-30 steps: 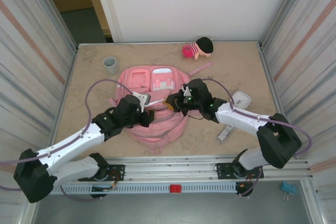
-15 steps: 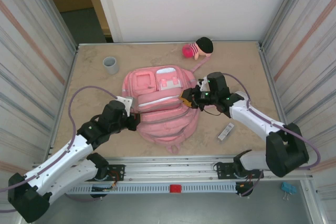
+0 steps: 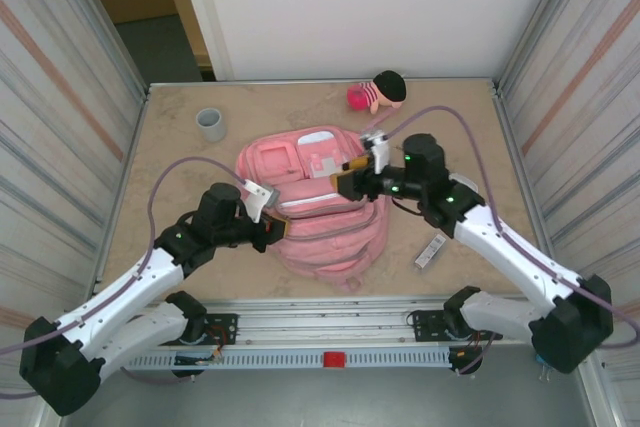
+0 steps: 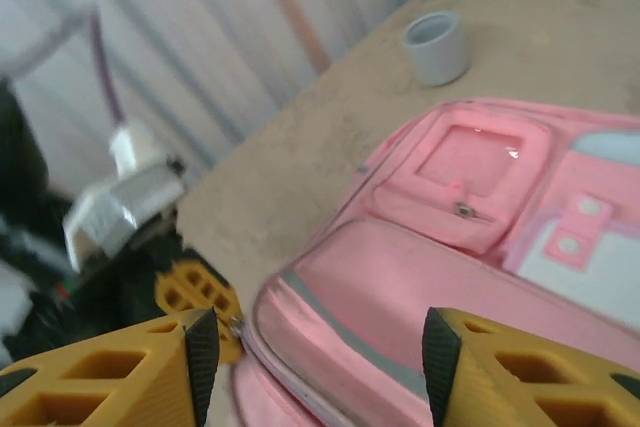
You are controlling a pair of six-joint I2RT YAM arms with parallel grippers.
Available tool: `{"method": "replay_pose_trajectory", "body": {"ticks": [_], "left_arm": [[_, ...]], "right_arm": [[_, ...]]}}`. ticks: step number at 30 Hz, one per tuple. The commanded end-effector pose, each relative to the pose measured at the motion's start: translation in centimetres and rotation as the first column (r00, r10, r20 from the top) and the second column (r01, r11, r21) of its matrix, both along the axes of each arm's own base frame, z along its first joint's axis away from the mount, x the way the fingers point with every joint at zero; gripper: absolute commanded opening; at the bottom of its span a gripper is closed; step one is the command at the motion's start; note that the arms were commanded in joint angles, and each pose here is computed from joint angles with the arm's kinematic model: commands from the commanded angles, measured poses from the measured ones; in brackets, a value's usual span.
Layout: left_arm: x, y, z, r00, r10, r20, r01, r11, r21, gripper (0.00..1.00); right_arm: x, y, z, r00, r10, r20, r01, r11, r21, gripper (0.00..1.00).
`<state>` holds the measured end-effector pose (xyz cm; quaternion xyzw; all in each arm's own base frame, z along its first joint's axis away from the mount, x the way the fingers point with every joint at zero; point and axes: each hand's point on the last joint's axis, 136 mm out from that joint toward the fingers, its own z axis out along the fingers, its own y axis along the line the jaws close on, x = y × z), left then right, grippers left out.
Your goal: Pack books, pencil case, and school supplies into a backpack
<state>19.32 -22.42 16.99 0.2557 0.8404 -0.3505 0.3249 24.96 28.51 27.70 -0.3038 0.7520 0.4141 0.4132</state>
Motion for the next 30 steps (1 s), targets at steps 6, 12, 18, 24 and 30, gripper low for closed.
{"method": "replay_pose_trajectory", "body": {"ticks": [6, 12, 18, 24, 30], "left_arm": [[0.1, -1.9, 5.4, 0.984, -0.095, 0.151, 0.113, 0.987, -0.111, 0.0], [0.7, -1.4, 5.5, 0.988, -0.046, 0.15, 0.062, 0.992, -0.108, 0.0], [0.8, -1.6, 5.9, 0.986, -0.05, 0.159, 0.069, 0.99, -0.121, 0.0], [1.7, -0.4, 4.9, 0.989, 0.024, 0.145, -0.016, 0.998, -0.053, 0.0], [2.4, 1.5, 2.8, 0.989, 0.097, 0.107, -0.1, 0.995, 0.025, 0.0]], "right_arm": [[-2.6, 5.9, -3.5, 0.871, 0.418, 0.258, -0.35, 0.897, -0.271, 0.56], [-3.5, 7.1, -6.6, 0.813, 0.534, 0.232, -0.431, 0.821, -0.375, 0.56], [-3.5, 7.4, -8.3, 0.786, 0.585, 0.2, -0.461, 0.77, -0.44, 0.51], [-3.7, 6.7, -8.6, 0.768, 0.609, 0.2, -0.458, 0.74, -0.494, 0.19], [-4.5, 5.9, -7.9, 0.724, 0.651, 0.227, -0.487, 0.716, -0.5, 0.02]]}}
